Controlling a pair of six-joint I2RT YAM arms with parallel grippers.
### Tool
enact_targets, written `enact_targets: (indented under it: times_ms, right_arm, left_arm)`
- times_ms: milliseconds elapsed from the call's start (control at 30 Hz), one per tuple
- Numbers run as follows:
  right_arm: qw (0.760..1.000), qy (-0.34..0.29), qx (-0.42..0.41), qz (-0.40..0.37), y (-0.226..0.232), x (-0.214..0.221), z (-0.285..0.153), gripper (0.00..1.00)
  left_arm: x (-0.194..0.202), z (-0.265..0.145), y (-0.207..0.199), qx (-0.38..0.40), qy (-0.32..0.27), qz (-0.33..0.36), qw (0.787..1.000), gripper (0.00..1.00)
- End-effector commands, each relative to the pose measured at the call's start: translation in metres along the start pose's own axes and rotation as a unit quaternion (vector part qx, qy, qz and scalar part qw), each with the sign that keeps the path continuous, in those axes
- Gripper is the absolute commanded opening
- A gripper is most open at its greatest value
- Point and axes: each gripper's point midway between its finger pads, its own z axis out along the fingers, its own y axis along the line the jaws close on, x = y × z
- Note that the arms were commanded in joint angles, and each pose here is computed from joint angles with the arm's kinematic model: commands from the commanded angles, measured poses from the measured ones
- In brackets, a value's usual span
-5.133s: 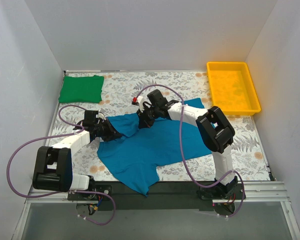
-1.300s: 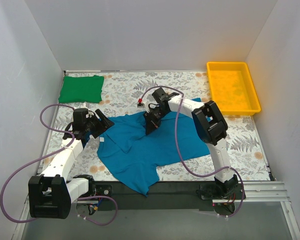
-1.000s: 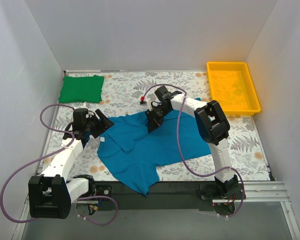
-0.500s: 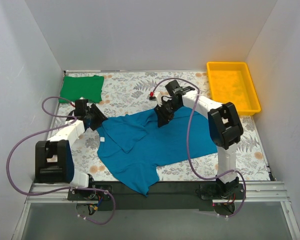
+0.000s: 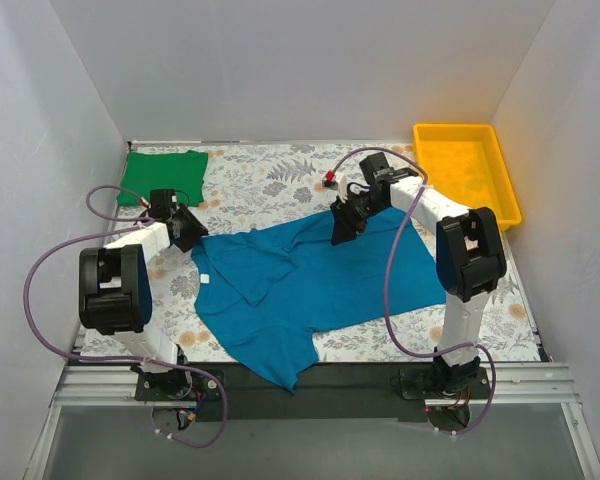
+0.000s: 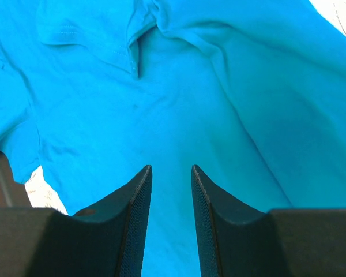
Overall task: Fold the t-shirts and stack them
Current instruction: Fold the tshirt
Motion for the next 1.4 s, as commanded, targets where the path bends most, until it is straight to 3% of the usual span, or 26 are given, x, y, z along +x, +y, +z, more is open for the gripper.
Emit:
enact_targets:
  times_ms: [0, 167, 267, 300, 600, 1067, 1367]
  right_arm:
    - [0.999, -0.027, -0.019, -0.015, 0.012, -0.011, -0.012, 0.41]
    - [0.999, -0.029, -0.022, -0.011, 0.01, -0.01, -0.013, 0.41]
    - [0.999, -0.03, -0.02, -0.009, 0.009, -0.009, -0.015, 0.41]
    - [0.999, -0.03, -0.019, -0.008, 0.008, -0.008, -0.015, 0.41]
    - [0.998, -0.041, 0.043, 0.022, -0.031, 0.002, -0.046, 0.41]
    - [0.98, -0.038, 0.176, 0.087, -0.102, 0.034, -0.084, 0.41]
    - [0.938, -0.017, 0.318, 0.135, -0.159, 0.054, -0.105, 0.41]
  left_arm:
    - [-0.017, 0.002, -0.011, 0.011, -0.018, 0.013, 1.0, 0.38]
    - [-0.017, 0.009, -0.011, 0.01, -0.011, 0.014, 1.0, 0.24]
    - [-0.016, 0.01, -0.01, 0.01, -0.009, 0.017, 1.0, 0.11]
    - [-0.017, 0.01, -0.01, 0.009, -0.011, 0.017, 1.0, 0.0]
    - [-0.04, -0.004, 0.022, -0.029, -0.054, -0.019, 0.998, 0.0]
    - [-0.044, 0.003, 0.044, -0.046, -0.043, -0.036, 0.997, 0.0]
    - [-0.05, 0.002, 0.05, -0.046, -0.045, -0.038, 0.997, 0.0]
